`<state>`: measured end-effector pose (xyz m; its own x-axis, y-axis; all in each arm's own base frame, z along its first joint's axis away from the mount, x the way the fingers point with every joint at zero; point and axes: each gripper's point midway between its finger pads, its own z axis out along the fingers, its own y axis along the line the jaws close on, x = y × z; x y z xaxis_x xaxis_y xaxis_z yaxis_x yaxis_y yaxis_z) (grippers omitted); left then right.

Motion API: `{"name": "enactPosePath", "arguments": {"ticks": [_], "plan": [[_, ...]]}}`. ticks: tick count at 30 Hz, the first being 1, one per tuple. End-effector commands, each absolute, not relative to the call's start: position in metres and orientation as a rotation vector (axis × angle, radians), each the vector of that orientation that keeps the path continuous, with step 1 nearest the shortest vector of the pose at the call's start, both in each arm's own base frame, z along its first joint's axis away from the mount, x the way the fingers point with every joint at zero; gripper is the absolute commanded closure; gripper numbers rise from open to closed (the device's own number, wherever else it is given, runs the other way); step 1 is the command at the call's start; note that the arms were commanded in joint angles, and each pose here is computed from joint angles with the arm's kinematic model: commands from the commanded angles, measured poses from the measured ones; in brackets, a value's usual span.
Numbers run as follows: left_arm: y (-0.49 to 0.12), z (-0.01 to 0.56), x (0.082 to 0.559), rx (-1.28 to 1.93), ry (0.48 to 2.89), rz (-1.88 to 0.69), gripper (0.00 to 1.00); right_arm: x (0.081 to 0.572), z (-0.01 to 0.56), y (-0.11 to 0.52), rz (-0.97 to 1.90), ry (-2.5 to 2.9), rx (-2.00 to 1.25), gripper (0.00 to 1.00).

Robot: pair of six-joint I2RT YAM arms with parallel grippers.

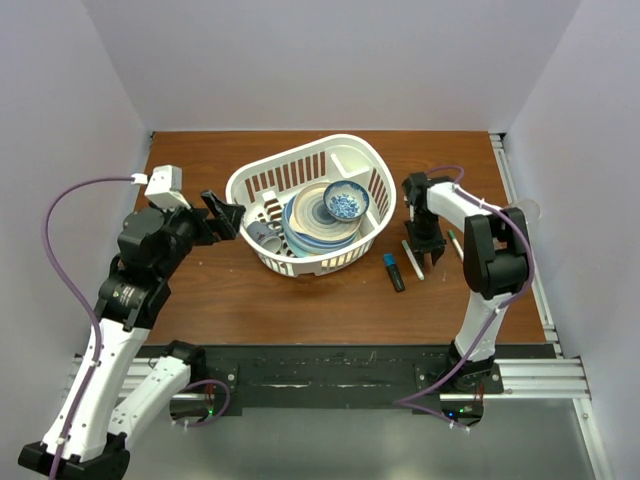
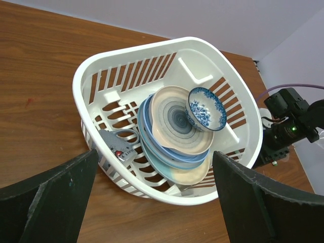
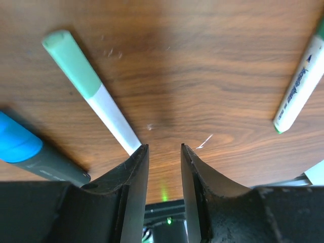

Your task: Insert the pens into the pen caps

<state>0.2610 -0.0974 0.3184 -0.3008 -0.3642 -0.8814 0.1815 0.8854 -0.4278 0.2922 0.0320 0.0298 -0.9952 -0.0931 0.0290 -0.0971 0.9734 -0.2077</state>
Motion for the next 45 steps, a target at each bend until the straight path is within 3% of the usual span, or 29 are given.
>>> {"name": "enactPosePath", "arguments": {"ticks": [1,7,10,14,17,18,20,25,29,45], "plan": [[-0.093,0.347,0.257,-0.128,1.716,-0.532,0.00,0.324,0.071,0.028,0.397,-3.288,0.028,0.64],[-0.095,0.350,0.257,-0.112,1.714,-0.545,0.00,0.340,0.121,0.031,0.379,-3.442,-0.064,0.61],[-0.098,0.350,0.257,-0.102,1.714,-0.555,0.00,0.350,0.154,0.056,0.124,-3.565,-0.067,0.55],[-0.106,0.352,0.258,-0.061,1.725,-0.584,0.00,0.347,0.227,0.097,-0.309,-3.773,-0.006,0.31],[-0.115,0.356,0.257,-0.013,1.732,-0.624,0.00,0.338,0.261,0.122,-0.580,-3.822,0.067,0.20],[-0.119,0.358,0.256,0.007,1.731,-0.643,0.00,0.329,0.278,0.130,-0.709,-3.831,0.106,0.08],[-0.122,0.362,0.254,0.030,1.715,-0.661,0.00,0.322,0.300,0.137,-0.864,-3.863,0.112,0.02],[-0.131,0.375,0.246,0.108,1.682,-0.701,0.00,0.293,0.360,0.142,-1.289,-3.937,0.014,0.01],[-0.135,0.381,0.243,0.143,1.668,-0.718,0.00,0.273,0.378,0.149,-1.554,-3.854,-0.073,0.01],[-0.145,0.393,0.232,0.170,1.631,-0.810,0.00,0.237,0.399,0.147,-1.776,-3.816,-0.057,0.01]]}}
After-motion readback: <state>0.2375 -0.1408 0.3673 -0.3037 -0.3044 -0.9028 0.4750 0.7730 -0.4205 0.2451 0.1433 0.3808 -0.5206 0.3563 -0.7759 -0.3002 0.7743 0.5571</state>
